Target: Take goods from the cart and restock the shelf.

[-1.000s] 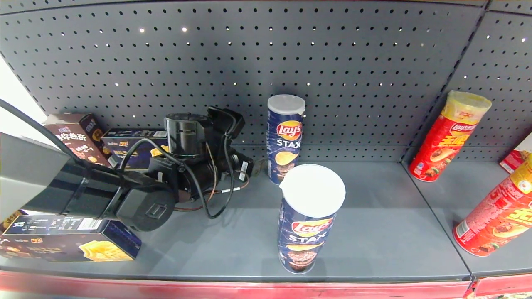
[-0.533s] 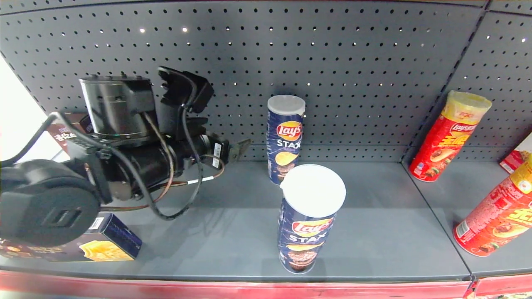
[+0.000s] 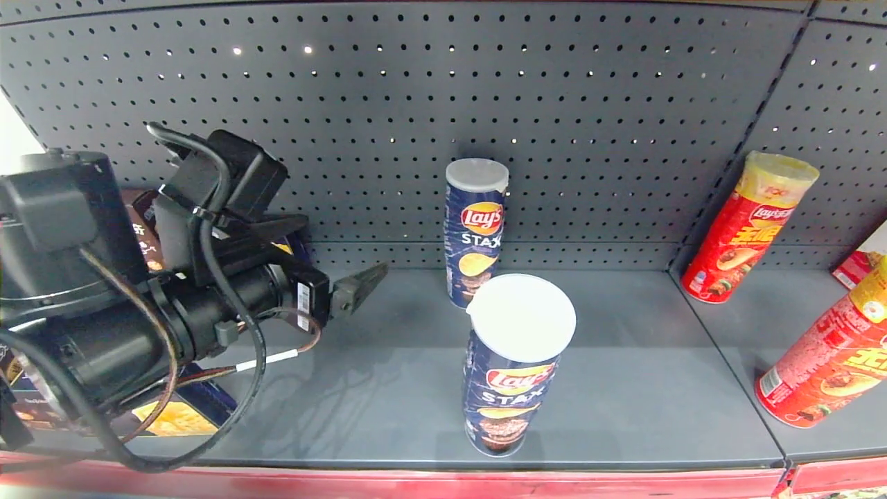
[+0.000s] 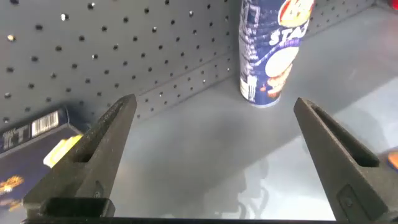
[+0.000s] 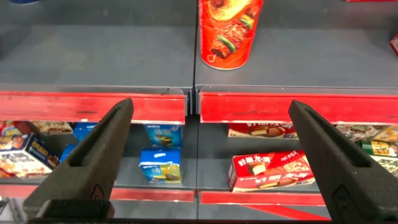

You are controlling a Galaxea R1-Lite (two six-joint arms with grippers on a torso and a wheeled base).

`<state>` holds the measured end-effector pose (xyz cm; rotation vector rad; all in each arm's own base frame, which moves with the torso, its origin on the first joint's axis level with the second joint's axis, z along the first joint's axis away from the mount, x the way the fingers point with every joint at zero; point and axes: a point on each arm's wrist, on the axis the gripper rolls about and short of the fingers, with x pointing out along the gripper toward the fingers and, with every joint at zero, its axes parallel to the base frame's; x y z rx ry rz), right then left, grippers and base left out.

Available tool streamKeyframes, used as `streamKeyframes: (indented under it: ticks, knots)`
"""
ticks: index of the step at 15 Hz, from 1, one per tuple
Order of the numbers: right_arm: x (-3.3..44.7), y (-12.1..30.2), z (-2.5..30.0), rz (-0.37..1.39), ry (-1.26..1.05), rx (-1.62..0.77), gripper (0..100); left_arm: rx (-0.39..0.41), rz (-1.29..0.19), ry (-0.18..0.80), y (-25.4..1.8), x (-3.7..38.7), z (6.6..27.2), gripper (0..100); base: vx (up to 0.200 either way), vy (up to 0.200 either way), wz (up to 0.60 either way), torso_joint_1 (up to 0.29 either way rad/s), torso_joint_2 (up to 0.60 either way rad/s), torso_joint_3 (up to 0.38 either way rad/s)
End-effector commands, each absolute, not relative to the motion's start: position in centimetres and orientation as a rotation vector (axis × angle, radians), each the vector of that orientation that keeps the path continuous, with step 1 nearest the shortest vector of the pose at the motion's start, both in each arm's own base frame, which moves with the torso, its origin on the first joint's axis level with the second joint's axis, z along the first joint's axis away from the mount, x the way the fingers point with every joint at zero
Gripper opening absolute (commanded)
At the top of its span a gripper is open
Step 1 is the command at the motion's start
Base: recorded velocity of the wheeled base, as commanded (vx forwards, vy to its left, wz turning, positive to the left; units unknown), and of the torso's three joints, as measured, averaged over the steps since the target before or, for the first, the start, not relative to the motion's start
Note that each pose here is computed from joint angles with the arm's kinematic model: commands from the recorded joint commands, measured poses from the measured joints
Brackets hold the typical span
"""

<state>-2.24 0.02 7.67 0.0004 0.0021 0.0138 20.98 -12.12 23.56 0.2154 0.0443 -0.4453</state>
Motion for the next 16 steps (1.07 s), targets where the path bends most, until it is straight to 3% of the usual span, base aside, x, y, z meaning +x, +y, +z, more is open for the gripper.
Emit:
streamKeyframes:
  ticks: [1,3,4,6,7,11,16]
  knots:
    - [-2.6,0.0,12.9,0.016,-0.059,0.081,100,0.209,-0.423,0.036,-10.9,20.1,23.7,100,0.0,0.0,0.0,0.0,0.0,0.0]
    - [-1.4,0.1,17.5,0.104,-0.017,0.119,100,0.211,-0.418,0.049,-10.6,19.8,23.3,100,0.0,0.0,0.0,0.0,0.0,0.0]
    - [-1.1,0.3,17.8,0.2,-0.002,0.042,100,0.21,-0.404,0.049,-10.3,19.9,23.3,100,0.0,0.0,0.0,0.0,0.0,0.0]
    - [-0.3,0.4,18.1,0.228,0.039,0.024,100,0.211,-0.397,0.055,-10.1,20.0,23.1,100,0.0,0.0,0.0,0.0,0.0,0.0]
    - [2.3,0.9,19.2,0.398,0.134,-0.071,100,0.211,-0.392,0.049,-10.1,20.1,23.2,100,0.0,0.0,0.0,0.0,0.0,0.0]
    - [6.7,3.4,18.8,0.669,0.32,-0.215,100,0.217,-0.381,0.061,-10.0,20.5,22.9,100,0.0,0.0,0.0,0.0,0.0,0.0]
    - [10.7,7.6,17.9,0.782,0.378,-0.275,100,0.22,-0.363,0.071,-9.6,20.7,22.7,100,0.0,0.0,0.0,0.0,0.0,0.0]
